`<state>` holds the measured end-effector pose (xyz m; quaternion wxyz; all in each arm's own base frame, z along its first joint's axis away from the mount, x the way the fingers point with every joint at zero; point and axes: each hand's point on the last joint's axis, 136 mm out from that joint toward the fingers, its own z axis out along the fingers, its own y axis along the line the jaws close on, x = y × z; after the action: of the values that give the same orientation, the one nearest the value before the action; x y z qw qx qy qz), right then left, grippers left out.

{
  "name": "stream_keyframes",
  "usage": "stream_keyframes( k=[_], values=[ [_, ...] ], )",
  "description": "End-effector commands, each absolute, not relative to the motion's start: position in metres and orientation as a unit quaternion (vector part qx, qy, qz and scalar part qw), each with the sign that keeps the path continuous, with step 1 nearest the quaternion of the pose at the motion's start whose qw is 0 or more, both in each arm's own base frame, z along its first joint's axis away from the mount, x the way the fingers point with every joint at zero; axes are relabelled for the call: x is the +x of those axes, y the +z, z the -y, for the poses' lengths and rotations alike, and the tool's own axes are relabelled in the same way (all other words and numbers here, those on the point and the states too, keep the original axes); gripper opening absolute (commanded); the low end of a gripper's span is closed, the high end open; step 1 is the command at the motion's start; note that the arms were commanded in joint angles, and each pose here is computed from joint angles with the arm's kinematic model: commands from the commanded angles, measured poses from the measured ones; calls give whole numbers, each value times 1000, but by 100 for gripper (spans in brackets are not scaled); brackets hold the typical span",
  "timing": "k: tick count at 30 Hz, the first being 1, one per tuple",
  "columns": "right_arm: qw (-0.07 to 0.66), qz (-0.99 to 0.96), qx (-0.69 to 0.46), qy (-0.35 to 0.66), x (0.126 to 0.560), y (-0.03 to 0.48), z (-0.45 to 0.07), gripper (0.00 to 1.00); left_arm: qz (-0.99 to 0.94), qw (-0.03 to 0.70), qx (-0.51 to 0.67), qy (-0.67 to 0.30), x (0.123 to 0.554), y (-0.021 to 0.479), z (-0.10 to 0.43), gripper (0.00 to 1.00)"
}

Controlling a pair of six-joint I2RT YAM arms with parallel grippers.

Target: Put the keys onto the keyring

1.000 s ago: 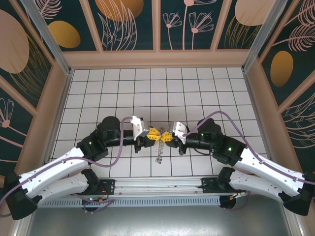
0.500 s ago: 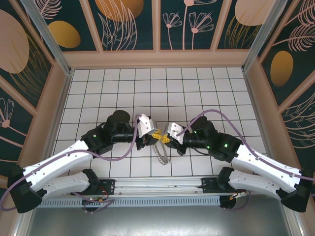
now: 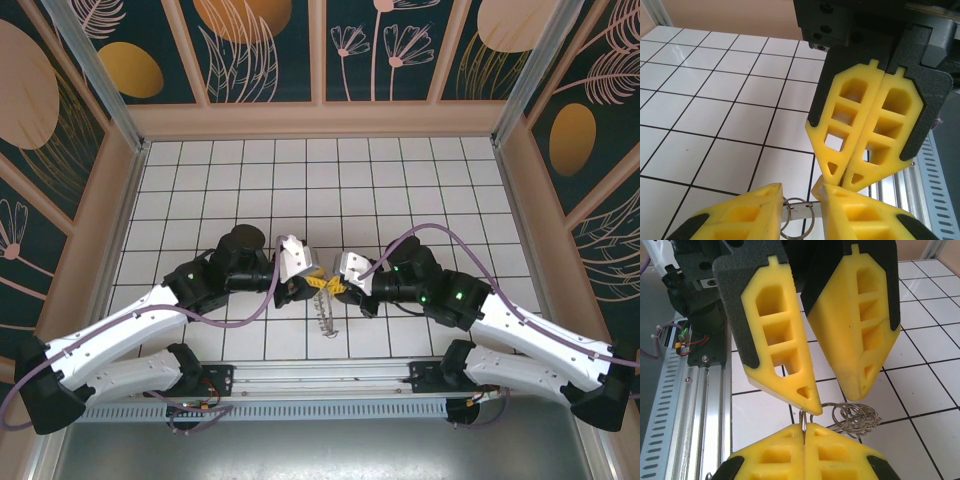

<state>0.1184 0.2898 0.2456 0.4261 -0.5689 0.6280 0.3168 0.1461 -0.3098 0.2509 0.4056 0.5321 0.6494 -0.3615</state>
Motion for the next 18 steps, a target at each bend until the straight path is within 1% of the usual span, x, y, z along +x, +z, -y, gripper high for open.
stream_keyframes(
  k=[1, 13, 18],
  values=[
    [477, -598, -557, 325, 124, 284, -293, 0, -637, 392, 546, -376, 133, 257, 306, 27],
    [480, -597, -553, 329, 124, 284, -291, 0, -640, 388, 539, -387, 127, 254, 302, 26],
    [479, -596, -552, 332, 123, 284, -292, 0, -645, 388, 540, -377, 134, 250, 307, 29]
  ],
)
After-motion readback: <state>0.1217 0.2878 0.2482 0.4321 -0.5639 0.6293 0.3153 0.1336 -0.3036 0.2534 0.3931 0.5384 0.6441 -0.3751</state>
